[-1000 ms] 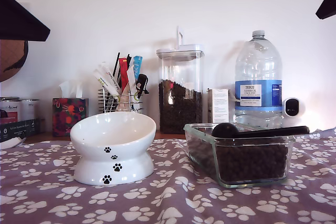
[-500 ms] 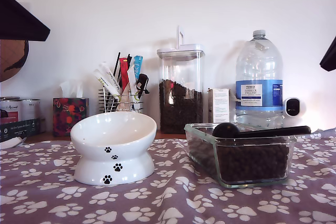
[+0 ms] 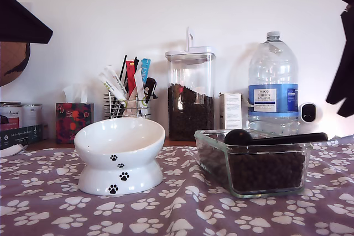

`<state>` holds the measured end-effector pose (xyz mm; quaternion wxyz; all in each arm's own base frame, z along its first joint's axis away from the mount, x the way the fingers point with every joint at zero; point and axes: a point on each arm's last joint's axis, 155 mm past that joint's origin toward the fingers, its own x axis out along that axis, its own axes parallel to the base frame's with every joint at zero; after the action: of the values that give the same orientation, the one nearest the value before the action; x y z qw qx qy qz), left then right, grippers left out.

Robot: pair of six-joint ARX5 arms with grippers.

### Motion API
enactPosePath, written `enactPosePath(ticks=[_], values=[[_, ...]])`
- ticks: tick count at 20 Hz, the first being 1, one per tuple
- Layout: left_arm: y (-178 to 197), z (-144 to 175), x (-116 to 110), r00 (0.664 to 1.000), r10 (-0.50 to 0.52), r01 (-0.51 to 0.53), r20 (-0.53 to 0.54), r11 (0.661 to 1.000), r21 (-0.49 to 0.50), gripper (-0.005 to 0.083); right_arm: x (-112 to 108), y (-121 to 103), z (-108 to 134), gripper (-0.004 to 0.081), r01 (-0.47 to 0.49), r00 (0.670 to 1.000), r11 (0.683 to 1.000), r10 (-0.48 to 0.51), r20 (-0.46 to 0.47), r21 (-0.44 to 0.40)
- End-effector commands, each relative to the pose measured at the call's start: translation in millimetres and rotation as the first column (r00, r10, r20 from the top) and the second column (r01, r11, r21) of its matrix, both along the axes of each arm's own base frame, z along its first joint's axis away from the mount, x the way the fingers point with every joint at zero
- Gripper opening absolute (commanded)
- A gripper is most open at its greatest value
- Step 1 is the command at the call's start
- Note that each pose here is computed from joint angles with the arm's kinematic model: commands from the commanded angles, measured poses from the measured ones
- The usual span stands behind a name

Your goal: Measure one spoon of cat food and pour it into the food bowl

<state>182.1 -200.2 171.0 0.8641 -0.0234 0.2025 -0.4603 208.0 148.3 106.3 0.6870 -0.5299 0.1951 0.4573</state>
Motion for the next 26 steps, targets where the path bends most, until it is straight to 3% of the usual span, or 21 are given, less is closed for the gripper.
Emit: enactPosePath(ticks=[1, 3, 5, 7, 11, 17, 26], values=[[-0.4, -6.6, -0.6, 1.000, -0.003, 0.003, -0.009, 1.000, 0.006, -0.0019, 4.9, 3.3, -3.7, 0.0199, 0.038, 0.999, 0.999, -0.038, -0.020, 0.023], [-0.4, -6.6, -0.6, 1.000, -0.003, 0.003, -0.009, 1.000, 0.006, -0.0019, 14.9, -0.4, -8.3, 0.0197, 0.223, 0.972, 0.971, -0.215, -0.097, 0.085], [-0.4, -6.6, -0.6, 1.000, -0.003, 0.003, -0.009, 1.000, 0.006, -0.0019, 21.7, -1.1, -12.7, 0.0198, 0.410, 0.903, 0.899, -0.376, -0.206, 0.155], [-0.4, -6.5, -0.6, 1.000, -0.003, 0.003, -0.009, 1.000, 0.006, -0.0019, 24.8, 0.9, -13.6, 0.0197, 0.509, 0.847, 0.841, -0.450, -0.283, 0.186], [-0.5, -6.3, -0.6, 1.000, -0.003, 0.003, -0.008, 1.000, 0.006, -0.0019, 26.1, 1.9, -22.5, 0.0197, 0.630, 0.747, 0.759, -0.534, -0.395, 0.165], [-0.5, -6.6, -0.7, 1.000, -0.004, 0.004, -0.009, 1.000, 0.006, -0.0019, 33.9, -1.8, -39.9, 0.0188, 0.716, 0.650, 0.689, -0.598, -0.470, 0.113], [-0.5, -6.5, -0.7, 1.000, -0.004, 0.004, -0.009, 1.000, 0.006, -0.0019, 38.5, 0.3, -35.4, -0.0013, 0.736, 0.631, 0.662, -0.597, -0.495, 0.140]])
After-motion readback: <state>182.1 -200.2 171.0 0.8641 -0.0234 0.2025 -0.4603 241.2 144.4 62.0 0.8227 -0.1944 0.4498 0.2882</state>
